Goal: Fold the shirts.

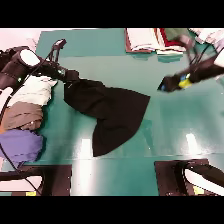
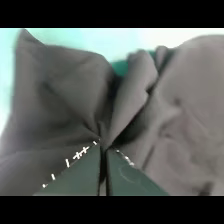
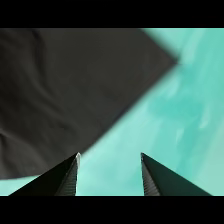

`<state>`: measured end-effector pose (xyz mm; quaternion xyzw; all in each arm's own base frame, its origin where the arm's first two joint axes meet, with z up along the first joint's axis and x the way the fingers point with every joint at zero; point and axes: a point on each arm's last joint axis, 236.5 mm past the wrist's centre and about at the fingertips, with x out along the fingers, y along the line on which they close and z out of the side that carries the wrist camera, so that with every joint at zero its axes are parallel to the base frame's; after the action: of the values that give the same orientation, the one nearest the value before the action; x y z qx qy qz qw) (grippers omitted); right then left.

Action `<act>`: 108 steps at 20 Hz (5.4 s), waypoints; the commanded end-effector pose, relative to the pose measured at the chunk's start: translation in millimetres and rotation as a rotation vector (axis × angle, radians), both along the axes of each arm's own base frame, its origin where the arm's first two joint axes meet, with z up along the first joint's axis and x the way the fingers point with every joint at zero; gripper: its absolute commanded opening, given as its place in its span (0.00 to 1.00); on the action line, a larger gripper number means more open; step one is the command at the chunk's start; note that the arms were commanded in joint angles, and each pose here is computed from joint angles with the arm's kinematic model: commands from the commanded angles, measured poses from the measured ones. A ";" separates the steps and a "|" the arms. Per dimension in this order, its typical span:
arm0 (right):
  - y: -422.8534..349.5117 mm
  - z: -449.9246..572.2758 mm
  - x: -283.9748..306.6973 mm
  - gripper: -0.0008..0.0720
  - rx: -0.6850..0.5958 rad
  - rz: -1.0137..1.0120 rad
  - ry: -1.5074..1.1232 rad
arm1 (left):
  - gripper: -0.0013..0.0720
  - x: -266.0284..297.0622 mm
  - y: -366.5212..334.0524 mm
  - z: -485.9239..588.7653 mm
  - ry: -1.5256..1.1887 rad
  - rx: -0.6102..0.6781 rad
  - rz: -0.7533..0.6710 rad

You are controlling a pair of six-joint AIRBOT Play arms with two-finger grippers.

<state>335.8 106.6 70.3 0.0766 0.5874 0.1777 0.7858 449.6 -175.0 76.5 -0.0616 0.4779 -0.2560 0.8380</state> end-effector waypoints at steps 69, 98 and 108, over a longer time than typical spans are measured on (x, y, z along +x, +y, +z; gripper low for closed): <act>-72.7 20.2 -2.0 0.56 0.064 -0.240 -0.109 | 0.78 -188.9 113.1 -146.3 0.539 0.055 0.260; -82.6 -169.8 -126.7 0.11 0.207 -0.418 0.489 | 0.05 -168.2 75.7 -98.1 0.332 -0.001 0.191; -78.7 195.3 -4.5 0.03 0.003 -0.191 -0.646 | 0.05 -153.1 78.8 275.8 -0.602 -0.135 0.233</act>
<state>329.0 21.5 125.2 0.1350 0.4596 0.1139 0.8704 328.4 -98.4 213.9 -0.1150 0.3414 -0.1877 0.9138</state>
